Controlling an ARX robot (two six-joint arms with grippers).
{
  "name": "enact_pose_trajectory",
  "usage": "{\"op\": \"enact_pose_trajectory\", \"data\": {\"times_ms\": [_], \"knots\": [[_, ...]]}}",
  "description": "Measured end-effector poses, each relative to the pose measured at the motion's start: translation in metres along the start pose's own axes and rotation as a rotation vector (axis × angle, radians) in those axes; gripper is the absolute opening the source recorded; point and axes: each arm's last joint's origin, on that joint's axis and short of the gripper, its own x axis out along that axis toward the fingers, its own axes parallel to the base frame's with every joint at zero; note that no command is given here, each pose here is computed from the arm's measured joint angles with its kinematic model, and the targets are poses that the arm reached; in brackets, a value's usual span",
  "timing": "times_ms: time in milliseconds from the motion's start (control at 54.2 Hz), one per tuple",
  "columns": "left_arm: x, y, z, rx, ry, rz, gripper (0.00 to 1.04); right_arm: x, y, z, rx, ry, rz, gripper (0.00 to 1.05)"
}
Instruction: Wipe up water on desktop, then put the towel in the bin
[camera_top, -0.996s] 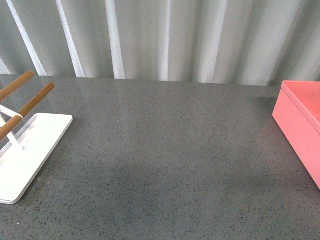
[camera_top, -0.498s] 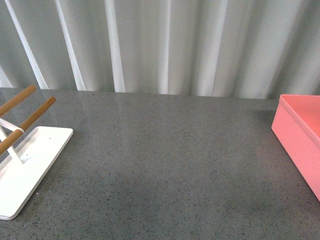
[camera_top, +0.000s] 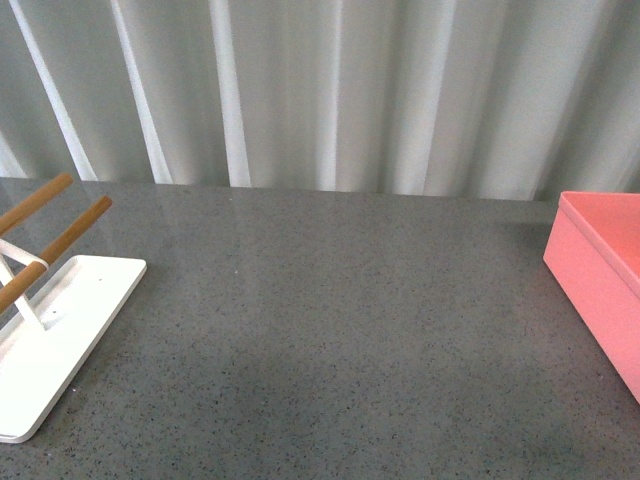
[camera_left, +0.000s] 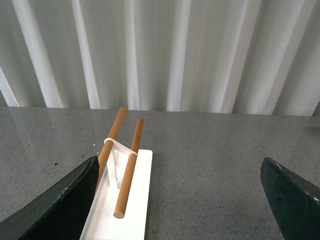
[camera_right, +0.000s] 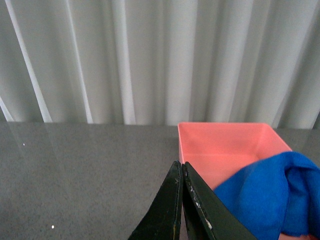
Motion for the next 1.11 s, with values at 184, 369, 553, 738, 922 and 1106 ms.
{"op": "enact_pose_trajectory", "data": {"times_ms": [184,369,553,738,922,1106], "knots": [[-0.0001,0.0000,0.0002,0.000,-0.001,0.000,0.98,-0.0008,0.0000,0.0005,0.000,-0.008,0.000,0.03],[-0.0001,0.0000,0.0001,0.000,-0.001,-0.001,0.98,-0.0008,0.0000,0.0005,0.000,-0.008,0.000,0.26],[-0.0001,0.0000,0.0001,0.000,-0.001,0.000,0.98,-0.0008,0.0000,0.0005,0.000,-0.008,0.000,0.58],[-0.0001,0.0000,0.0001,0.000,-0.001,0.000,0.98,-0.0008,0.0000,0.0005,0.000,-0.008,0.000,0.90],[-0.0001,0.0000,0.0001,0.000,-0.001,0.000,0.98,-0.0008,0.0000,0.0005,0.001,-0.008,0.000,0.97],[-0.0001,0.0000,0.0002,0.000,-0.002,-0.001,0.98,-0.0008,0.0000,0.0005,0.001,-0.008,0.000,0.98]]}}
